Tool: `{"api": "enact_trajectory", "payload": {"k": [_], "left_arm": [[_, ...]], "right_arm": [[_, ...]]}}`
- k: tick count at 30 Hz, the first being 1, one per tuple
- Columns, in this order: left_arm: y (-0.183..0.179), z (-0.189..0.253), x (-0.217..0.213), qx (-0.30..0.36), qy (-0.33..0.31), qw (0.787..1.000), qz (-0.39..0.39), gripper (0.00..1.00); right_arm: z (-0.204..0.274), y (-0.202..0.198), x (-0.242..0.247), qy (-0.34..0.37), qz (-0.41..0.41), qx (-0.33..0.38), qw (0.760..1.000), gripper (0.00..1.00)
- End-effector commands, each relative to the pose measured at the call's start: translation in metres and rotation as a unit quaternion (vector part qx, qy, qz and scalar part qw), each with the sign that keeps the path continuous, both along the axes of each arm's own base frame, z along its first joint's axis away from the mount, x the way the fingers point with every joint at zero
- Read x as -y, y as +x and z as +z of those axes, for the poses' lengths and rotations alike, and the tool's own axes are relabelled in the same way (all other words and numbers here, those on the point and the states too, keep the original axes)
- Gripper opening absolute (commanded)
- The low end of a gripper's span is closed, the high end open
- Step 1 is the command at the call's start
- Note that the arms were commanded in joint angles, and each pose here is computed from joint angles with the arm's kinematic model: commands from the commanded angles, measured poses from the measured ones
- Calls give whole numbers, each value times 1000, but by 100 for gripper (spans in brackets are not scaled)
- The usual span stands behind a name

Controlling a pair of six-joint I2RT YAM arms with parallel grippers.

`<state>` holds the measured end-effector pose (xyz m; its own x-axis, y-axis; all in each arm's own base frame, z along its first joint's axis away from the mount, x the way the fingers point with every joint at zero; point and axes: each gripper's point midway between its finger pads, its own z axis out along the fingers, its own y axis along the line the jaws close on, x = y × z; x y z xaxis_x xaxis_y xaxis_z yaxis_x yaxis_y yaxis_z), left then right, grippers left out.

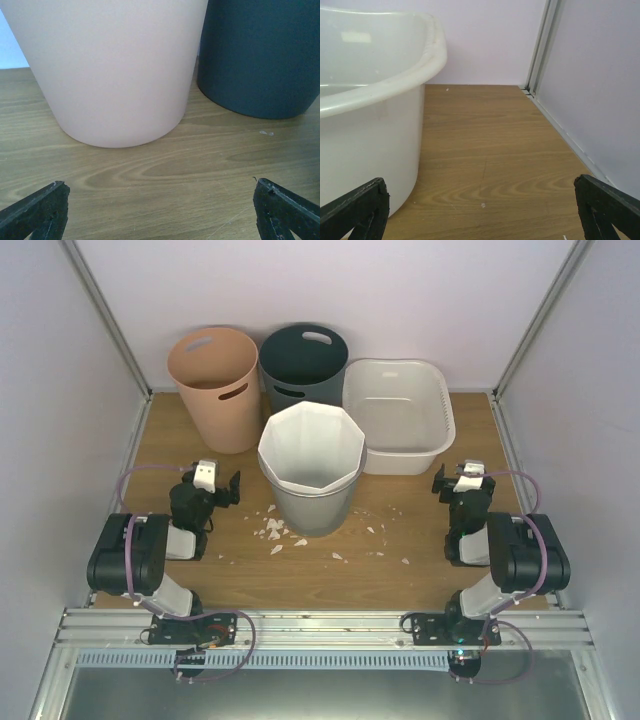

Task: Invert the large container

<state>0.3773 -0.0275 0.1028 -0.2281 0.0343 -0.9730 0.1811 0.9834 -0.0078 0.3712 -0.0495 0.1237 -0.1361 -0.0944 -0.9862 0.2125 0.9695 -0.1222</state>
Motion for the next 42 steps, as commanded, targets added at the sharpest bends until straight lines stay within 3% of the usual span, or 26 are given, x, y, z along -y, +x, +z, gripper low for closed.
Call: {"api": "enact_trajectory", "payload": {"k": [1,14,18,23,27,31,37,40,42], "left_arm": [[7,25,0,52,9,999,1,99],[9,34,0,72,13,997,1,99],[9,36,0,76,14,997,1,99],[9,37,1,78,14,997,0,99],[10,37,1,78,14,997,0,99],[9,37,0,78,14,997,0,99],[10,37,0,78,15,997,1,99],[9,37,1,77,14,997,0,99],[9,37,0,78,14,997,0,99]], "right_arm": [[18,4,5,1,-5,35,999,100],[24,4,6,1,-6,47,999,100],[31,-1,17,16,-40,57,997,100],[51,-23,9,-16,-51,105,993,100],[60,-10,15,-12,-75,59,995,100],[101,-2,23,-1,-105,45,993,100],[140,-8,16,165,-100,57,980,100],[130,-3,2,302,-91,21,949,80],[116,-1,-20,410,-89,-7,908,71]]}}
